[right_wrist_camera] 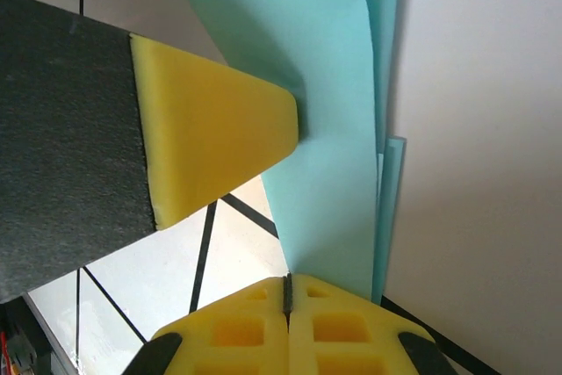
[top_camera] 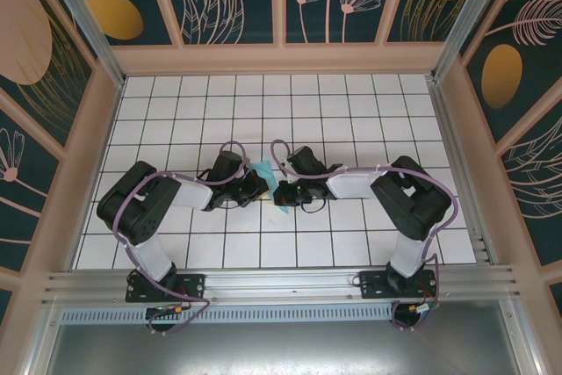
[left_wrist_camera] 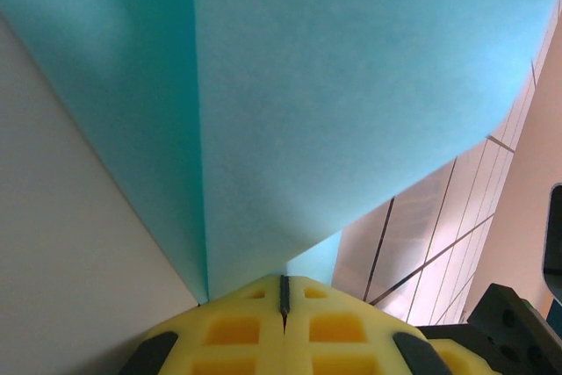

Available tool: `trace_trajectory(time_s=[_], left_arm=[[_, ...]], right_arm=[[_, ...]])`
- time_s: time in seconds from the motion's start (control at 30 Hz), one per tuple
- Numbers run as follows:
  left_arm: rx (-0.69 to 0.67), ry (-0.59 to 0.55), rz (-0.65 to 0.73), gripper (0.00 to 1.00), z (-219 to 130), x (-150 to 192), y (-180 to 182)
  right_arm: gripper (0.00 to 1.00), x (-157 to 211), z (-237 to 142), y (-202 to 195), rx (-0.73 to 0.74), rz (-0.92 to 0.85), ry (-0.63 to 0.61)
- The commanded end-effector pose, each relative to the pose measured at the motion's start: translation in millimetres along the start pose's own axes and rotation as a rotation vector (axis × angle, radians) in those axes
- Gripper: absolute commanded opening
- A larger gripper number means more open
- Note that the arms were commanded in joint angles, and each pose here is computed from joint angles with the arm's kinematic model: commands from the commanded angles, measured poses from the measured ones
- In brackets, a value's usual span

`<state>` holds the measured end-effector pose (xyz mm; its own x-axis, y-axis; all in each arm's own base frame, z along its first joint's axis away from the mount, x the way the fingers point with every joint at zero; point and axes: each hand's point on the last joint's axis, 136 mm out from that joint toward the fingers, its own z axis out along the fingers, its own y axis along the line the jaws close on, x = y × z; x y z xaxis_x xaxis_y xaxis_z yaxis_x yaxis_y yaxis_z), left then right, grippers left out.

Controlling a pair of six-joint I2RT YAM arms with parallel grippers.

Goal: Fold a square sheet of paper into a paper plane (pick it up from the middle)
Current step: Fold the wing for the fifth time at the center of the table.

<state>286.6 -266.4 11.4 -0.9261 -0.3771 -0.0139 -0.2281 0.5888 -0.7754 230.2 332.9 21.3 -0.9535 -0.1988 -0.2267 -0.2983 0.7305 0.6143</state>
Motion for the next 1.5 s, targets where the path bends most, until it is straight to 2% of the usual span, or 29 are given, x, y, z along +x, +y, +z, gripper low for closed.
trace_trajectory(time_s=[0.0,0.1,0.33,0.6,1.2,1.47], left_arm=[[-0.248,-0.081,-0.062,0.00,1.3,-7.5,66.8],[-0.248,-0.083,-0.062,0.00,1.1,-8.0,66.7],[-0.245,-0.083,-0.058,0.00,0.3,-7.7,65.7],[-0.246,-0.081,-0.057,0.00,0.5,-7.2,66.3],[-0.258,-0.081,-0.062,0.00,0.2,-6.3,70.6],[-0.260,-0.082,-0.061,0.00,-0.6,-5.8,71.4]], right_arm=[[0.00,22.1,2.1,-20.3,0.076,0.033,0.067],[0.00,19.5,3.3,-25.2,0.109,0.024,0.070],[0.00,-5.7,-23.8,11.6,0.035,-0.031,-0.026],[0.00,14.9,-18.4,7.2,0.032,-0.002,0.023],[0.00,44.9,2.4,-31.1,0.133,0.033,0.125],[0.00,26.8,-21.9,2.2,0.044,-0.012,0.053]])
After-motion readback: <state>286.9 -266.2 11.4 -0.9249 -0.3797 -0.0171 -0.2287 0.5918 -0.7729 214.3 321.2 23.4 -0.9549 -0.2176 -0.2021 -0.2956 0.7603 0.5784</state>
